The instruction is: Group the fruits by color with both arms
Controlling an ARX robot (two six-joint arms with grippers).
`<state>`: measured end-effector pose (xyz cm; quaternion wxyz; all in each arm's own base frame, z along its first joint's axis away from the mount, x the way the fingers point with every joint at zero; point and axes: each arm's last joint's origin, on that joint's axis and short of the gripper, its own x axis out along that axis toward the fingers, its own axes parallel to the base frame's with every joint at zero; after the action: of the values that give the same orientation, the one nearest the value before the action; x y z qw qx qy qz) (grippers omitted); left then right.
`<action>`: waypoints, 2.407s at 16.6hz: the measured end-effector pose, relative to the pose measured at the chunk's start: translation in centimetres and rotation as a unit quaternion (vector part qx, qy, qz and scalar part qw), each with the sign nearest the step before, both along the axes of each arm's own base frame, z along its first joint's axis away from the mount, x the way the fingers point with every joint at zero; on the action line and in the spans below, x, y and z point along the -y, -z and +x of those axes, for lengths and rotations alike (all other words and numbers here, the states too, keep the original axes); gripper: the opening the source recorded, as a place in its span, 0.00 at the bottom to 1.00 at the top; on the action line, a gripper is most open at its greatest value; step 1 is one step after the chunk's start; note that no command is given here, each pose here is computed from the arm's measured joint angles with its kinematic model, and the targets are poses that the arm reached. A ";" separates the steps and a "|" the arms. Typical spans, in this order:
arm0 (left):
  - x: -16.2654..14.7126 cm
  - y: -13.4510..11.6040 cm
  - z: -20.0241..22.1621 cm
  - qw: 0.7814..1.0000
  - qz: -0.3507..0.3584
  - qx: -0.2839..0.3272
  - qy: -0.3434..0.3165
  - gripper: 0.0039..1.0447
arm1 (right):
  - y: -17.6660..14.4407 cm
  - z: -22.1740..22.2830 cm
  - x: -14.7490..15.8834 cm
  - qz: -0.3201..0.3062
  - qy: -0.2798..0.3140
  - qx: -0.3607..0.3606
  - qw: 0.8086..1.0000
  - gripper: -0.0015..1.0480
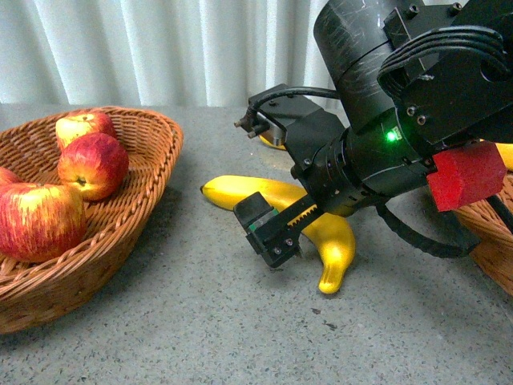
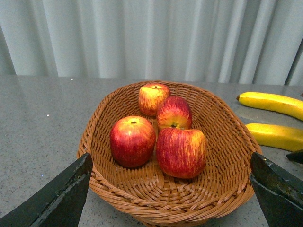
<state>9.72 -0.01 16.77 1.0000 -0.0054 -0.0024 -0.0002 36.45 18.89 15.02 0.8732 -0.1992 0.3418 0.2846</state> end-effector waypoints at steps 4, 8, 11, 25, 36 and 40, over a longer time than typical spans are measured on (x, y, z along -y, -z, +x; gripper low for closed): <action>0.0 0.0 0.0 1.000 0.000 0.000 0.000 0.94 | 0.4 -0.1 0.4 -0.008 -0.008 -0.004 1.000 0.64; 0.0 0.0 0.0 1.000 0.000 0.000 0.000 0.94 | 0.0 0.1 1.5 0.003 0.000 -0.002 1.000 0.34; 0.0 0.0 0.0 1.000 0.000 0.000 0.000 0.94 | -4.8 1.6 5.4 0.111 0.042 0.055 0.991 0.34; 0.0 0.0 0.0 1.000 0.000 0.000 0.000 0.94 | -5.0 -4.2 22.2 0.056 0.228 0.116 0.965 0.45; 0.0 0.0 0.0 1.000 0.000 0.000 0.000 0.94 | -6.8 7.7 1.7 0.142 0.003 0.141 0.980 0.94; 0.0 0.0 0.0 1.000 0.000 0.000 0.000 0.94 | -5.0 11.9 1.6 0.094 0.011 0.085 0.992 0.94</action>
<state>9.72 -0.01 16.77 1.0000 -0.0054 -0.0024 -0.0004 48.34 17.29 20.02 0.9169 -0.1362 0.2404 0.2879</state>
